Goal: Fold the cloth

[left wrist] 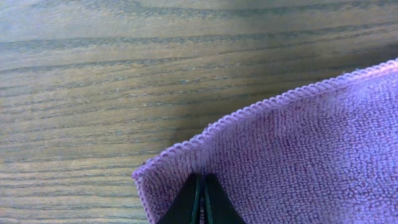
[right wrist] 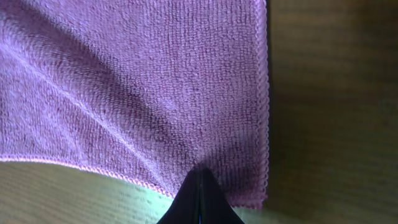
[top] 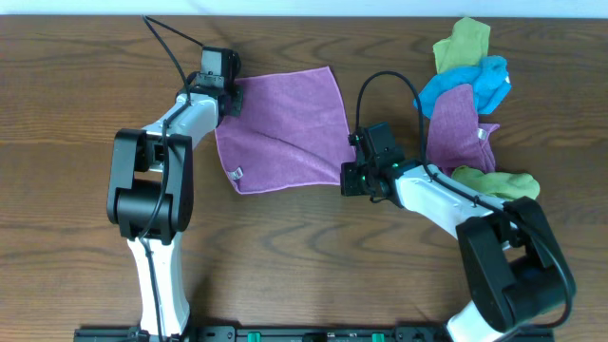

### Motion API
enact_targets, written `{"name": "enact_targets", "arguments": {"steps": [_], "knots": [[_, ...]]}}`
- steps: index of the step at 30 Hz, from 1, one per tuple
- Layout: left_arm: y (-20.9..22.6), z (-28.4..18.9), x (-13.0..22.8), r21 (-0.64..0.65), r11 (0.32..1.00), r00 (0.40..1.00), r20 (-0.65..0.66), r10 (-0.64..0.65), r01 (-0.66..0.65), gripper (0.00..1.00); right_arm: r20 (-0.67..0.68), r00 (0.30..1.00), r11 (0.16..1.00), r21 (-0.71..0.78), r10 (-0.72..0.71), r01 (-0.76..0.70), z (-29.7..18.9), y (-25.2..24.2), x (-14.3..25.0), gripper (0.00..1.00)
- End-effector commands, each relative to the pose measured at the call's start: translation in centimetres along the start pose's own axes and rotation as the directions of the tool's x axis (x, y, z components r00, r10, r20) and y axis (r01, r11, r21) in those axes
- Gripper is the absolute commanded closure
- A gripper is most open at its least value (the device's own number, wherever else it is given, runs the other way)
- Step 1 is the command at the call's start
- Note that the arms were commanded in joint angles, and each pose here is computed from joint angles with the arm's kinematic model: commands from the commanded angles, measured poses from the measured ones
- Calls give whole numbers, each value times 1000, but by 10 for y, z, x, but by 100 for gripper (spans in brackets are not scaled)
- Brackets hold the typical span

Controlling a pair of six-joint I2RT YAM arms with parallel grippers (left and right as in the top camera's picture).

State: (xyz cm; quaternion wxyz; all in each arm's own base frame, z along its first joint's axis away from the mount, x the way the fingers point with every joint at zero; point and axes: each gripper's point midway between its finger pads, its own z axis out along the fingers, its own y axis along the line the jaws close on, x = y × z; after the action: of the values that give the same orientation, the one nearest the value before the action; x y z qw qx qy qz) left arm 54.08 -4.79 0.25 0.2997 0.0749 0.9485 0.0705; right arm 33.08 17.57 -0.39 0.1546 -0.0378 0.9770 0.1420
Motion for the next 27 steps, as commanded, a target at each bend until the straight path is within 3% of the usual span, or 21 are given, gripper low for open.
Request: {"name": "enact_targets", "arguments": {"steps": [1,9,12,13,19,23,27], "knots": [[2,17,24,-18,1000,997,-67,24,-25,94,-89,996,1000,17,7,-6,7,-11,25,98],[4,8,2,-22,1000,1000,-16,-17,17,94,-103,995,1000,-13,1,-2,7,-3,28,98],[8,-12,-27,-21,996,995,55,-85,87,87,-113,993,1000,-25,-19,17,8,5,33,98],[11,-21,-37,-20,994,991,81,-103,104,79,-118,993,999,-30,-27,24,8,8,35,99],[27,-87,-92,-13,990,962,237,-132,139,68,-148,986,994,-94,-76,63,9,32,48,98],[33,-117,-91,-15,990,967,219,-131,137,67,-162,982,990,-119,-93,74,8,40,53,98],[33,-121,-58,-23,993,990,81,-111,114,69,-156,985,996,-73,-71,60,8,27,48,99]]}}
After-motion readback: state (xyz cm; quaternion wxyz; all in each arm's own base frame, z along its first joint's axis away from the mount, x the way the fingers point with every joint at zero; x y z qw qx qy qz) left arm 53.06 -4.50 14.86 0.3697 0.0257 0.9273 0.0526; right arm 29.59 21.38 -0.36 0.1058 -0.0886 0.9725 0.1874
